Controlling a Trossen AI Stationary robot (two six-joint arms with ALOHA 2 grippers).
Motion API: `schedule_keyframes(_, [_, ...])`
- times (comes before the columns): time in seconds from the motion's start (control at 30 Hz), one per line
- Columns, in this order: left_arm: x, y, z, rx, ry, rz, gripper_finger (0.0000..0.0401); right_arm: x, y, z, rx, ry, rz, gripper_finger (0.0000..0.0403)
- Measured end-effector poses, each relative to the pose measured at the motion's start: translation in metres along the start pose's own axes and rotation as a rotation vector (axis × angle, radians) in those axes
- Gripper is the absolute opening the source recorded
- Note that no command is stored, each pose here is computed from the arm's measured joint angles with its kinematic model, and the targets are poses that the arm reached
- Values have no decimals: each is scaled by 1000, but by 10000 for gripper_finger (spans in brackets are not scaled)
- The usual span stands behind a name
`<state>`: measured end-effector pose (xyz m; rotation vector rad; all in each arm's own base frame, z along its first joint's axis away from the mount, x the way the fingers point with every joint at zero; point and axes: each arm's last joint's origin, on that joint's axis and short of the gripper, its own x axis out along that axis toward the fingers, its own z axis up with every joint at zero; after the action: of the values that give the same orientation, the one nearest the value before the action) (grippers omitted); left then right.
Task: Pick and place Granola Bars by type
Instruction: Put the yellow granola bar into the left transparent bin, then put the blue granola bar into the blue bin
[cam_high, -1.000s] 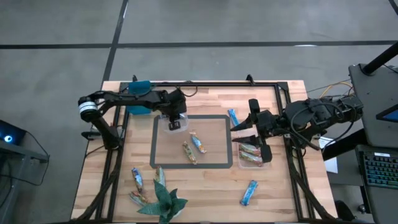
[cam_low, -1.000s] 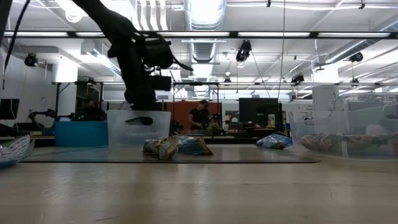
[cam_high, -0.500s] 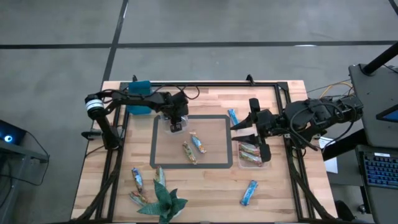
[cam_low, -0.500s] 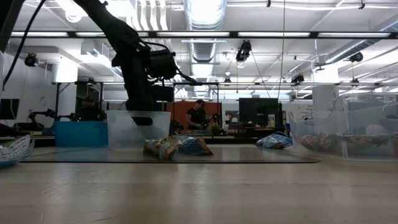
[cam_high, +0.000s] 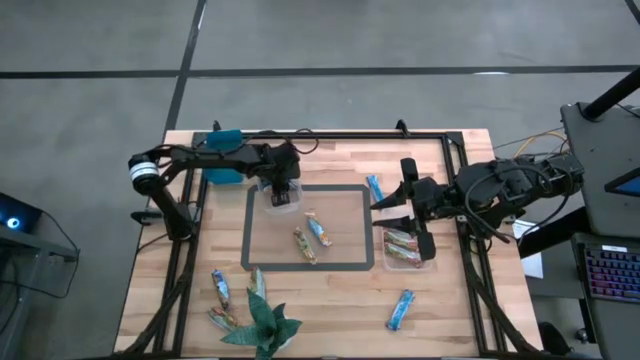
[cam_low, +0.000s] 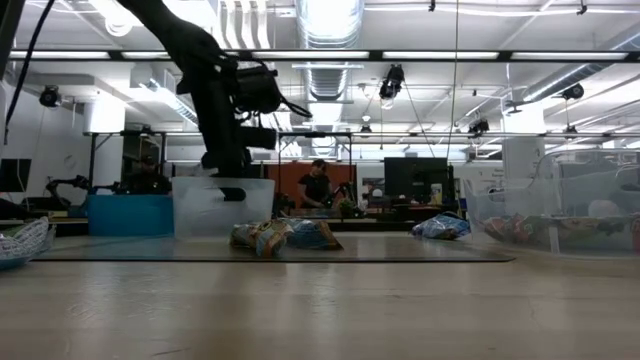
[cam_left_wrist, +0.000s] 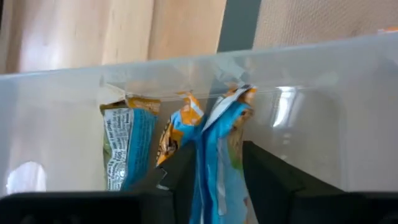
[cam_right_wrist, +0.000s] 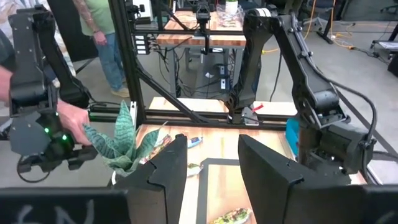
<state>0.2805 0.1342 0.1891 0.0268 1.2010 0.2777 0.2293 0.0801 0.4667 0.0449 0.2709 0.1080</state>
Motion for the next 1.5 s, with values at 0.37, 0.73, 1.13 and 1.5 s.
schedule_keyframes(0.37, [-55, 8, 15, -7, -53, 5, 164, 0, 0, -1, -10, 11, -1, 128])
schedule_keyframes(0.73, [-154, 16, 34, -121, -360, -35, 165, 0, -1, 2, 13, -28, -42, 152])
schedule_keyframes(1.13, [-244, 13, 20, -314, -631, -76, 165, 25, -3, -1, 235, -60, -241, 210])
schedule_keyframes(1.5, [-273, 1, 2, -447, -709, -202, 165, 92, -26, -37, 374, 108, -497, 215])
